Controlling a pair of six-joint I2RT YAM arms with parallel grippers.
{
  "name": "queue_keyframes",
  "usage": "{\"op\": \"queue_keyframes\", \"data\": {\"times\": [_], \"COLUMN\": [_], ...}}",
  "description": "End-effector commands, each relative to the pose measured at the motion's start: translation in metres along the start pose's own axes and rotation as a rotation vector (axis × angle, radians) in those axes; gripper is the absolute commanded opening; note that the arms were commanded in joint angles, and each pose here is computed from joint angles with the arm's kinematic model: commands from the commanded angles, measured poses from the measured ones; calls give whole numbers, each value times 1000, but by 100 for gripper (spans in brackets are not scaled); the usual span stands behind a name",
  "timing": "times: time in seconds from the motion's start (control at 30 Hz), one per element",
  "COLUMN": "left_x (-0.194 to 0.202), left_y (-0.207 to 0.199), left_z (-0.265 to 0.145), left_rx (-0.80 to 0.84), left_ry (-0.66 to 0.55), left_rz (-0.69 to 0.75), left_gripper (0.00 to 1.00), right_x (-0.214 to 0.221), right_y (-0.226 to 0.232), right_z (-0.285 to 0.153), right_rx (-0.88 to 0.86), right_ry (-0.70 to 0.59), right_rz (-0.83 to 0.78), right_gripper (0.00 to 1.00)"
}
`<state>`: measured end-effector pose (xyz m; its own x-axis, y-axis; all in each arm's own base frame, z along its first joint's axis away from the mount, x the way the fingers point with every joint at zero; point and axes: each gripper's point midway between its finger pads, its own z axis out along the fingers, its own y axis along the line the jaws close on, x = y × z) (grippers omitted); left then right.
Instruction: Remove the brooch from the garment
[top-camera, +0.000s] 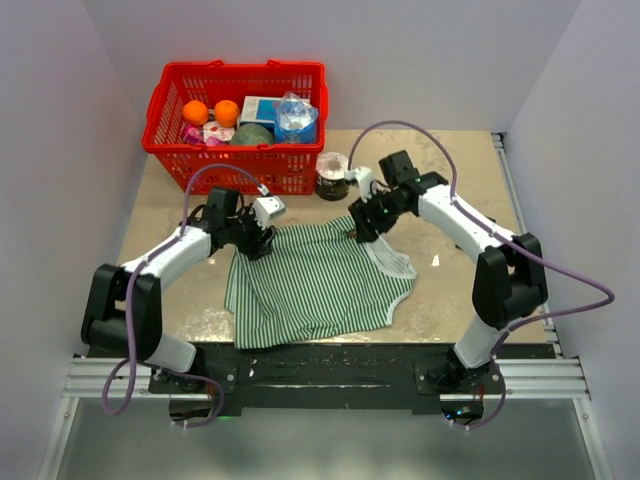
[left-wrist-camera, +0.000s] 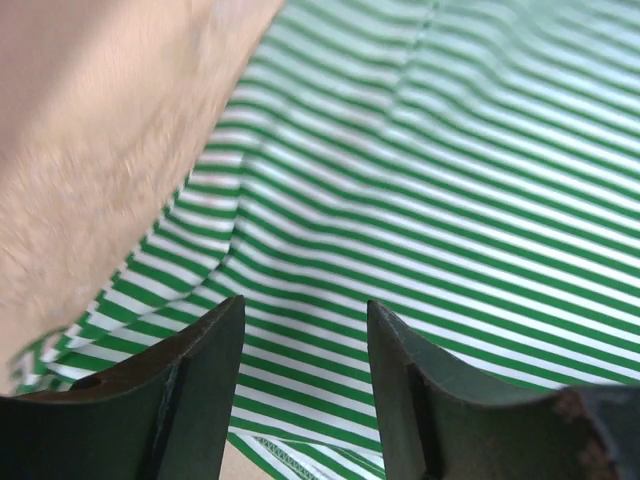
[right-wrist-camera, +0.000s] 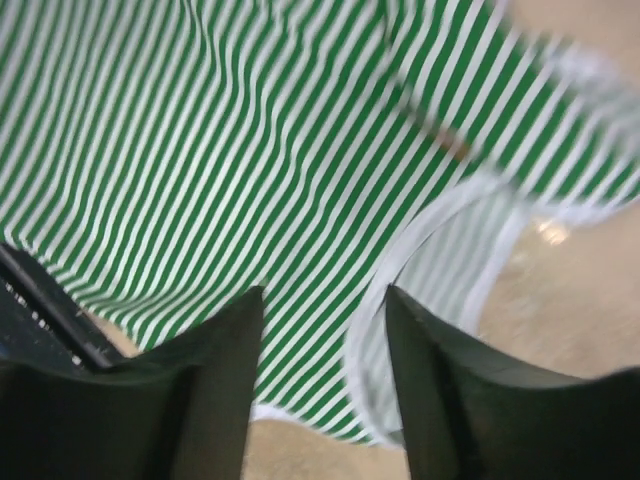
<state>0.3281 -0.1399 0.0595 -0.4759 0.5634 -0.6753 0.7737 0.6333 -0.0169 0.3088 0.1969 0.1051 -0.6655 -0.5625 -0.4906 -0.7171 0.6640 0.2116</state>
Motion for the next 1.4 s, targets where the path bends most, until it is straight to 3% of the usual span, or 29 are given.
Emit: {"op": "queue_keyframes", "data": {"times": [0.0,0.17,0.33,0.5,0.93,1.07,1.37], "left_x": [-38,-25,-42,-26,-32,-36,-48], "left_y": [-18,-5,-1,0,9,9,14], "left_z": [-30,-24,-29,-19,-13,-10,-9], "left_rx": [54,41,15,32,16,30,26], "left_ry": [-106,12,-22,30,29,17,-6], "left_rz": [103,79,15,27,27,18,25], "left_gripper": [58,57,57,57,56,56,56], "right_x": [-63,-75,-68,-68,-52,-47,-56], "right_y": [-25,-34,-47,-58,-47,-45,-35], "right_z": [2,30,43,49,64,69,64], "right_rx": [-52,-138,-130,-96,-171,-197,-231], "right_ry": [-154,-167,-133,-104,-42,-17,-33], "right_rz": [-273,-521,-738,-859,-909,-881,-752], "right_gripper": [60,58,51,49,35,20,0]}}
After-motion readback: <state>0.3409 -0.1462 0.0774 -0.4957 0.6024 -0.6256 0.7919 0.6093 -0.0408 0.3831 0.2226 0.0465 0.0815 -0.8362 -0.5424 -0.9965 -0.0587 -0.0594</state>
